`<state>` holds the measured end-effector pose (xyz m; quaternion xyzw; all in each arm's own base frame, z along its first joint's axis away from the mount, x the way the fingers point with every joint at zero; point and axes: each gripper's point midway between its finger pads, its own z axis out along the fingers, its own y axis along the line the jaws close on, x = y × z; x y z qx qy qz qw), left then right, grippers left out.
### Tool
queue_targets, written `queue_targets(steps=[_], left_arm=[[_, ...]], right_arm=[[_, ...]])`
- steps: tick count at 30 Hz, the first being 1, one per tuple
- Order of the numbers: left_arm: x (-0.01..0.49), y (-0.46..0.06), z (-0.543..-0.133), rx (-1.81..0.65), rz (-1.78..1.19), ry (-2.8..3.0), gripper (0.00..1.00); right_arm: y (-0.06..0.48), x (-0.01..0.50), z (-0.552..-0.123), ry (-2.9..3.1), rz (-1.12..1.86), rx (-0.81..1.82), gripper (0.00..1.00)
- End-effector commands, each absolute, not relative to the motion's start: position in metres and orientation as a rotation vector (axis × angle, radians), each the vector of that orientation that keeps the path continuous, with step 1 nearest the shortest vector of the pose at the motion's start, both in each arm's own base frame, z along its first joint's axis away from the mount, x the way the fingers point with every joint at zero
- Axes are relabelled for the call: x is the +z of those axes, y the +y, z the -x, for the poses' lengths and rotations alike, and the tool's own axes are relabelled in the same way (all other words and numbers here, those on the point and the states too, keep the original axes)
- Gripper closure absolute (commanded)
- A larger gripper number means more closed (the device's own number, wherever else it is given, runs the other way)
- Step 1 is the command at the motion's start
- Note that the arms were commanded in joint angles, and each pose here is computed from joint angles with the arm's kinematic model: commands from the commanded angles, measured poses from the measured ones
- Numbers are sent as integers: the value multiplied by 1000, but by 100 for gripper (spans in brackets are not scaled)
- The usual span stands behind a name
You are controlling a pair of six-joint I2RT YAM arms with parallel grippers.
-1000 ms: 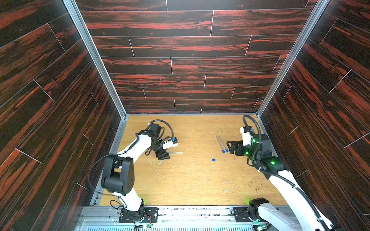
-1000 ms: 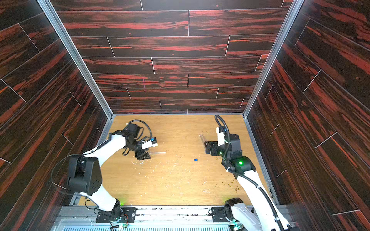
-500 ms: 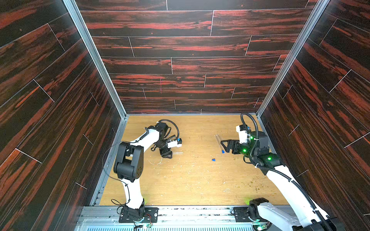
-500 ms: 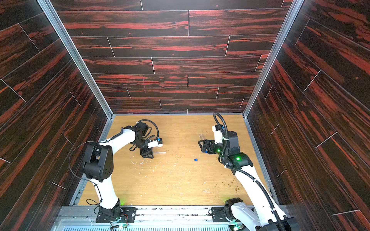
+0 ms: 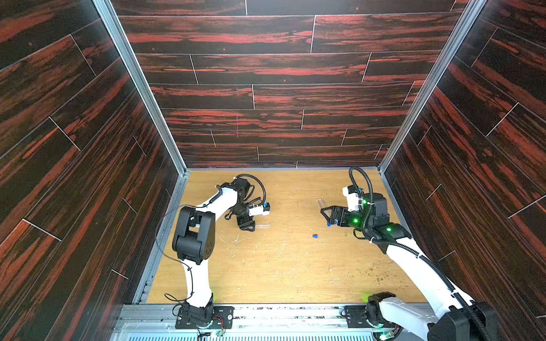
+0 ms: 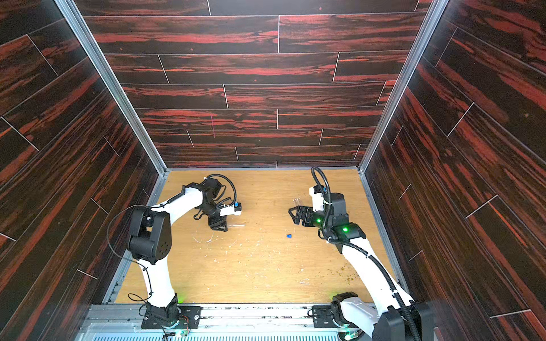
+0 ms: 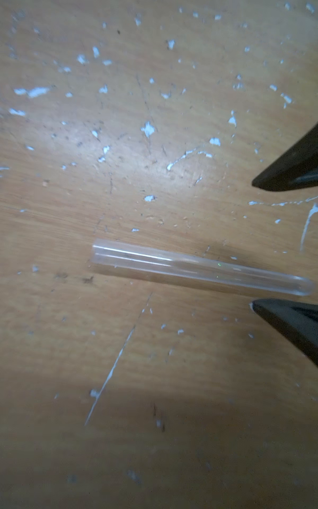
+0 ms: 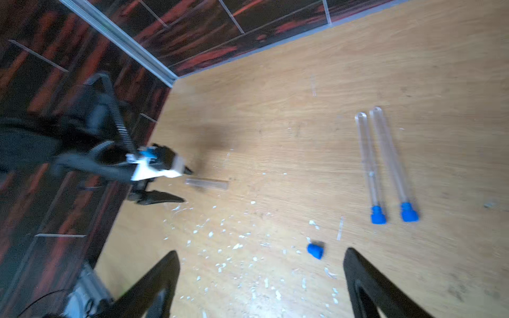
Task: Insert stoppers into test tubes
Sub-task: Pick up the test tube at the center of the board.
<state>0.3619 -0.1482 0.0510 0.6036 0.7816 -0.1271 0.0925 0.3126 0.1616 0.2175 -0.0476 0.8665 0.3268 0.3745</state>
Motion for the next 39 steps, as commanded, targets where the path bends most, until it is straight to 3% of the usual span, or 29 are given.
queue_targets(steps=[1,19,28,39], left_arm=[[49,-147,-351,-376,-1882,2302,35],[8,-138,-370,-264,-1975,2369,45],[4,-148,-364,-242,-2007,2327,70],[10,-155,-350,-231,-2059,2269,88]], right_arm=[[169,226,-314,2206,135,891,9],[185,219,-311,2233,212,1004,14],[188,215,-306,2254,228,1031,16],[203,206,-300,2277,180,1180,19]])
